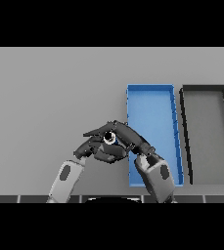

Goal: Pick up the blue pipe and place it into the blue bin.

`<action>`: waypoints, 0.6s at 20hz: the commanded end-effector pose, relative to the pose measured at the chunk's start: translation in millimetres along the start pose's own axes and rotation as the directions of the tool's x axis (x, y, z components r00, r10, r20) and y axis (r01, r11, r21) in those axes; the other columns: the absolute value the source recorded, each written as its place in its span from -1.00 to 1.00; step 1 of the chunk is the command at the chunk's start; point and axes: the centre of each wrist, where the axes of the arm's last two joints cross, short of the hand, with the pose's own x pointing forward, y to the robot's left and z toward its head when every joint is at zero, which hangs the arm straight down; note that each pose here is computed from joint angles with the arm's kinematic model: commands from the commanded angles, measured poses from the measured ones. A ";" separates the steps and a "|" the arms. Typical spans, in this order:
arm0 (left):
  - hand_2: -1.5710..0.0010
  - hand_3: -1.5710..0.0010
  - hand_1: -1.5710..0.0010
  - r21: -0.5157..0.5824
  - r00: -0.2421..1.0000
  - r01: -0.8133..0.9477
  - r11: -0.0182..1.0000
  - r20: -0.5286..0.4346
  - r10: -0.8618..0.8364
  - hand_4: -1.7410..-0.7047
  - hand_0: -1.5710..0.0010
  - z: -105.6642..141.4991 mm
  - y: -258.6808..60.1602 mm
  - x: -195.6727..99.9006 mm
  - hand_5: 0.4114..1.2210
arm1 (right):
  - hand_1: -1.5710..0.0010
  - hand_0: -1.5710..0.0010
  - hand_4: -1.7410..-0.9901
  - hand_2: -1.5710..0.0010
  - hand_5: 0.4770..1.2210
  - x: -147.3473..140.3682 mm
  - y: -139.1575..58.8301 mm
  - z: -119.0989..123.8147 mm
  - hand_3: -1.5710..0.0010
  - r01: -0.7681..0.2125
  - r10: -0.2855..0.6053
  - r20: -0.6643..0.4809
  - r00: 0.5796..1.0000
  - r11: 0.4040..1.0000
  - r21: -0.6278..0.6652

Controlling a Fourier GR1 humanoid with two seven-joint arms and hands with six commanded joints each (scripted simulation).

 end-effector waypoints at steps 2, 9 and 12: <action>0.98 0.99 0.98 -0.006 1.000 0.000 1.000 -0.007 0.000 0.61 0.98 -2.8 -4.9 -1.6 -0.87 | -1.00 -1.00 -1.00 -1.00 1.00 10.4 -10.7 -3.6 -1.00 0.034 -0.034 0.002 0.999 0.999 -0.019; 1.00 1.00 1.00 -0.002 1.000 0.000 1.000 -0.030 0.000 0.61 1.00 -3.3 -1.0 1.9 -0.95 | -1.00 -1.00 -1.00 -1.00 1.00 101.3 -68.5 -18.8 -1.00 0.014 0.009 0.198 0.980 0.993 -0.113; 1.00 1.00 1.00 -0.007 0.999 0.017 1.000 -0.036 -0.018 0.64 1.00 -1.9 1.4 1.3 -0.96 | -1.00 -1.00 -1.00 -1.00 1.00 119.9 -98.5 -16.4 -1.00 -0.043 0.088 0.156 0.984 0.960 -0.276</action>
